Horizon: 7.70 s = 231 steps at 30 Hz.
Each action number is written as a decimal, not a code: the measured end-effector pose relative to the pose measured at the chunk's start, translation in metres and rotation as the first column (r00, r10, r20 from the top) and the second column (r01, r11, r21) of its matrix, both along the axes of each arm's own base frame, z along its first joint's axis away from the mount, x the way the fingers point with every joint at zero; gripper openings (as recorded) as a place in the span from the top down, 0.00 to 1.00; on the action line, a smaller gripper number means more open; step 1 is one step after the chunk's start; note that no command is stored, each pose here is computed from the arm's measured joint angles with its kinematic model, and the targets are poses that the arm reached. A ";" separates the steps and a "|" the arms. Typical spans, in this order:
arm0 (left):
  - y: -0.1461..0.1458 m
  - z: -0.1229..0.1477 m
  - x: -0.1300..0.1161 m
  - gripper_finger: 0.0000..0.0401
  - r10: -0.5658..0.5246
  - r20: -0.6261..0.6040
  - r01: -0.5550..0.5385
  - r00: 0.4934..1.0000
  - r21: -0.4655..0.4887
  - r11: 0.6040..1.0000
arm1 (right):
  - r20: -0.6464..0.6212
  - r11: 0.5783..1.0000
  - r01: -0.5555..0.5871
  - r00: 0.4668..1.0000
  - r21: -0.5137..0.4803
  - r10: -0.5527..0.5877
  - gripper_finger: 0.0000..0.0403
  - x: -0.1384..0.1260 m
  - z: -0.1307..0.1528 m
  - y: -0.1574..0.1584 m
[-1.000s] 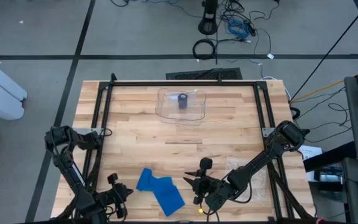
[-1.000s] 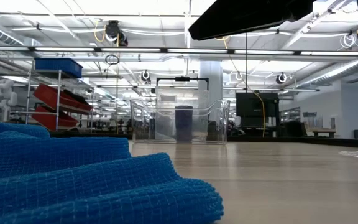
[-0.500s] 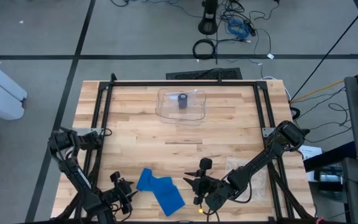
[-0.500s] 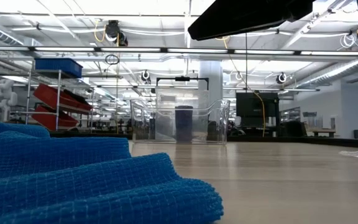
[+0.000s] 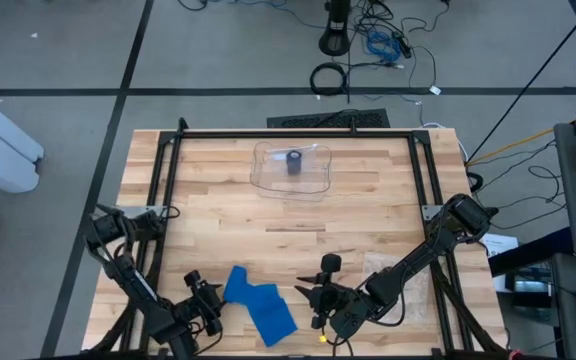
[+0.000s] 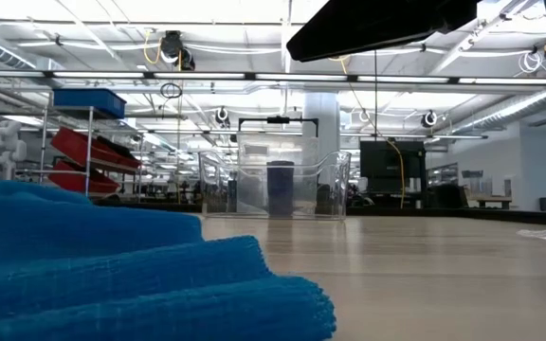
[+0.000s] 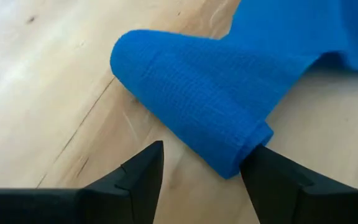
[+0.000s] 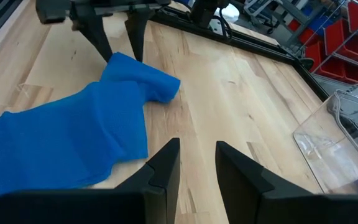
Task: Roll bandage
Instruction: Roll the blue bandage
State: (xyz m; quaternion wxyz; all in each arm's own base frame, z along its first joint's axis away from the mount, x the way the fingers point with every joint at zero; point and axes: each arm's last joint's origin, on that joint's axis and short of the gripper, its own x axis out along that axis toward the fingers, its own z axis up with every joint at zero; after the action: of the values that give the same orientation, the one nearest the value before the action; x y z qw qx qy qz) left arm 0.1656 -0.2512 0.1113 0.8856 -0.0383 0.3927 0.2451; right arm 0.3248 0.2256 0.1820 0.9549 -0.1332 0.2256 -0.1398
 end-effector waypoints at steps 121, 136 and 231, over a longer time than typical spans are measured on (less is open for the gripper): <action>0.075 0.182 0.071 0.97 -0.542 0.024 0.499 0.840 0.358 0.790 | -0.122 0.971 -0.148 0.977 0.186 0.173 0.64 0.013 0.004 -0.022; 0.075 0.183 0.071 0.97 -0.543 0.020 0.500 0.839 0.363 0.786 | -0.191 0.967 -0.178 0.958 0.183 0.213 0.98 0.009 -0.001 -0.022; 0.053 0.183 0.092 0.99 -0.550 0.053 0.430 0.834 0.564 0.706 | 0.187 0.992 0.084 0.977 0.093 -0.100 0.50 -0.096 0.039 -0.008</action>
State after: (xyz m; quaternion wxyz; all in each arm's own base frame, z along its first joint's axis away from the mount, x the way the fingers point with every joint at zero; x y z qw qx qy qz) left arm 0.2577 -0.1983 0.2938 0.9309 0.2870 0.2064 0.0924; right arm 0.2291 0.2180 0.2214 0.9694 -0.0682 0.1443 -0.1864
